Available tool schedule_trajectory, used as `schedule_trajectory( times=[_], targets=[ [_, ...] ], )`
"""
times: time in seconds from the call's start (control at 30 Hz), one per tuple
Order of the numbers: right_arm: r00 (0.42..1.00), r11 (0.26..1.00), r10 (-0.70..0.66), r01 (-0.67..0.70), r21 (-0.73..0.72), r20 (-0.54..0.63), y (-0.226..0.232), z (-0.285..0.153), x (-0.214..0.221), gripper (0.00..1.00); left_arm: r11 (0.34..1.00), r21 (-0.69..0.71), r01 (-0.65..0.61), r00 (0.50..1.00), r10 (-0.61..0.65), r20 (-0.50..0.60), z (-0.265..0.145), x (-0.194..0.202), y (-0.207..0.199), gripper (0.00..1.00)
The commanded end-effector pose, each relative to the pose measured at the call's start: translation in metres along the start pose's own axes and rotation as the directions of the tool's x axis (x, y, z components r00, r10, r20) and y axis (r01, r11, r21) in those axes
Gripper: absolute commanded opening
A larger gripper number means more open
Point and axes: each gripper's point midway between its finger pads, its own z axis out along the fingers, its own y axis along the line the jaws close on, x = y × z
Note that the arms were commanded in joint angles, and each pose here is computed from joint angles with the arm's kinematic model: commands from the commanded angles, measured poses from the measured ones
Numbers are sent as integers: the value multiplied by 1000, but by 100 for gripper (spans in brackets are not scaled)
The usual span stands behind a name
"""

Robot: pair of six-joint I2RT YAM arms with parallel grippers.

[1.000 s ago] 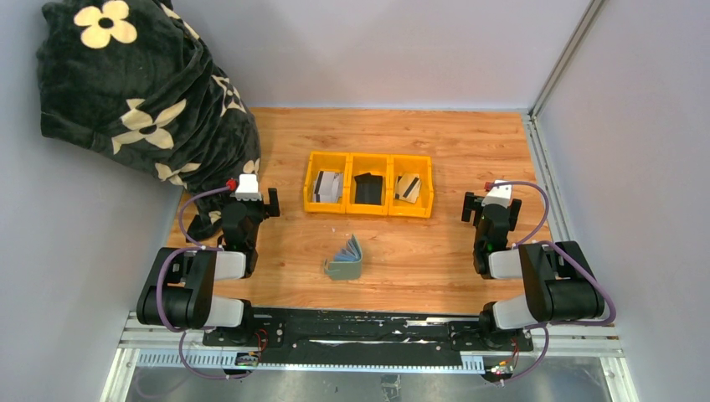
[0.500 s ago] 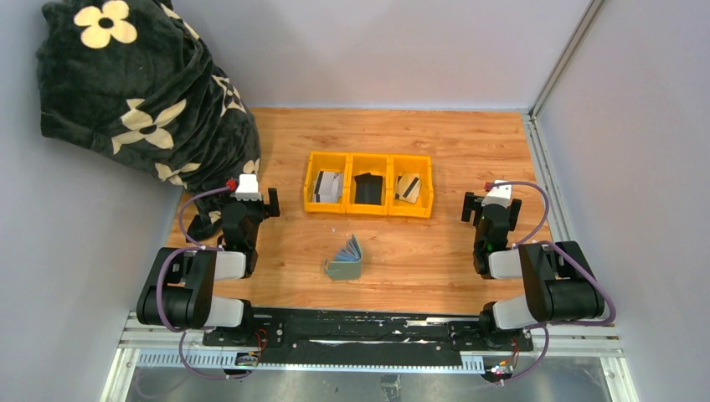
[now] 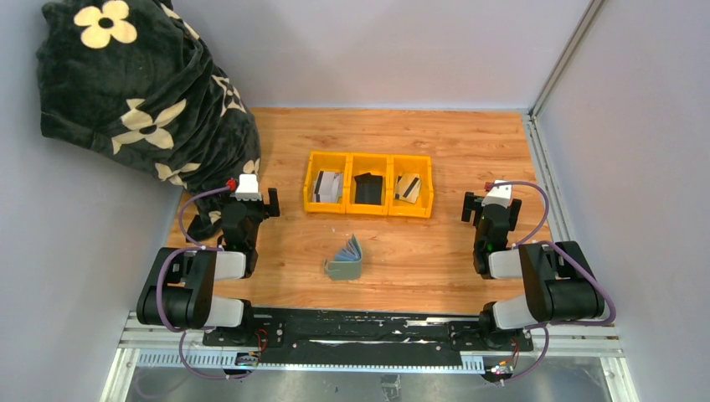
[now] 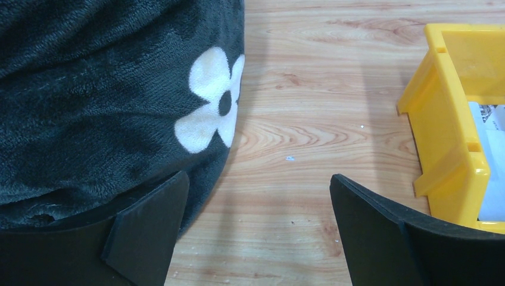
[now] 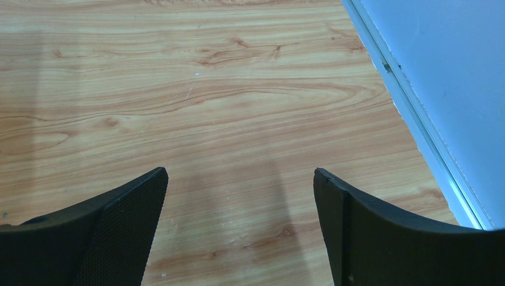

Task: Take the credit cards out of the card holder
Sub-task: Reset both arms

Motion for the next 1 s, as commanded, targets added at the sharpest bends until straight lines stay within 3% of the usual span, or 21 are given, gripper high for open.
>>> schedule_trajectory(
  times=[0.0,0.97],
  targets=[
    [1000,1000,-2,1,12,18,-5,0,-4,96,1000,-12,-7,1000,7,3,0,0,1,100],
    [1000,1000,-2,2,12,17,-5,0,-4,96,1000,-11,-7,1000,7,2,0,0,1,100]
  ],
)
